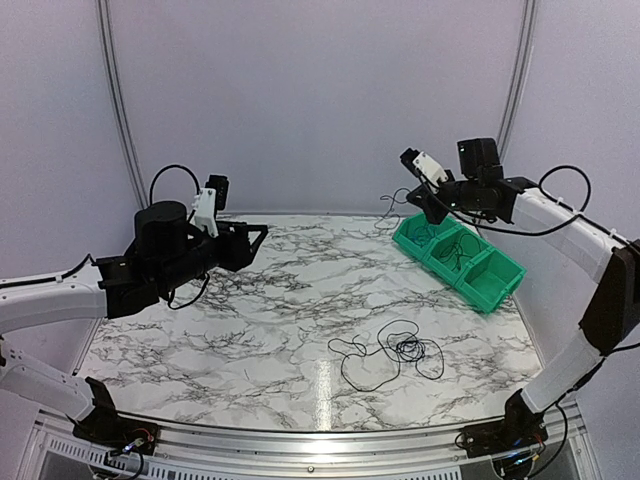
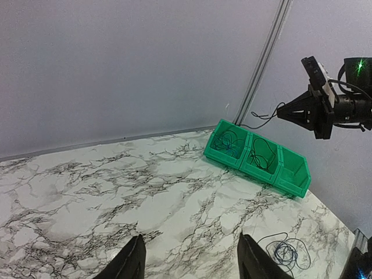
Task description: Untangle the cables
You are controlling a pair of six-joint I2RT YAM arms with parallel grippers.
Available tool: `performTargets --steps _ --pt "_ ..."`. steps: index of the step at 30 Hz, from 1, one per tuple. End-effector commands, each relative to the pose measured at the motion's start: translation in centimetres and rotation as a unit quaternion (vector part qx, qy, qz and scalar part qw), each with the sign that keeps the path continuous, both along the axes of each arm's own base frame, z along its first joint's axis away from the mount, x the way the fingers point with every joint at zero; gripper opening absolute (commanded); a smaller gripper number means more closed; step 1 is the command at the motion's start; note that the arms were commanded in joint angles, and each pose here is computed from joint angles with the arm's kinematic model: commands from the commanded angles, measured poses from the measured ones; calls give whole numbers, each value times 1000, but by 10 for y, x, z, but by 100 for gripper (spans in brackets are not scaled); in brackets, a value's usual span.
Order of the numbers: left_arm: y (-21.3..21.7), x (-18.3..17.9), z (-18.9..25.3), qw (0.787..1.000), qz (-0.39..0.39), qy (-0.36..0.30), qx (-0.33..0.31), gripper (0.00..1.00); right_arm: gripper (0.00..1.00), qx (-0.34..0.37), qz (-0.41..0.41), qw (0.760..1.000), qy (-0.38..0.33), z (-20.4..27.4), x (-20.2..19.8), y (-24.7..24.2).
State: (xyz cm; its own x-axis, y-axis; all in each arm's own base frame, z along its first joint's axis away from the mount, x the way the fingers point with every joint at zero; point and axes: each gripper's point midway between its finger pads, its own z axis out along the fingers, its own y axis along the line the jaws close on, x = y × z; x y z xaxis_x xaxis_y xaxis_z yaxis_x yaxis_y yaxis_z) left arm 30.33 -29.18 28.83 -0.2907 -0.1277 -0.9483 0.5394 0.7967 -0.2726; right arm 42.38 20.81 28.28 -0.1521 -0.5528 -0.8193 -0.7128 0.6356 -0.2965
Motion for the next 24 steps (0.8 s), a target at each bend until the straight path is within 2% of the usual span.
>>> performTargets --steps 1,7,13,16,24 --pt "-2 1 11 1000 -4 -6 -1 57 0 10 -72 997 -36 33 23 -53" --pt "-2 1 11 1000 -5 -5 1 57 0 -9 -172 984 -52 26 49 -137" --pt "-3 1 10 1000 -6 -3 3 57 0 -3 -241 970 -40 13 61 -207" --pt "-3 1 10 1000 -8 -2 3 57 0 -14 -261 965 -32 -1 64 -228" --pt "-4 2 8 1000 -6 -1 5 58 0 -91 -289 952 50 -83 73 -253"
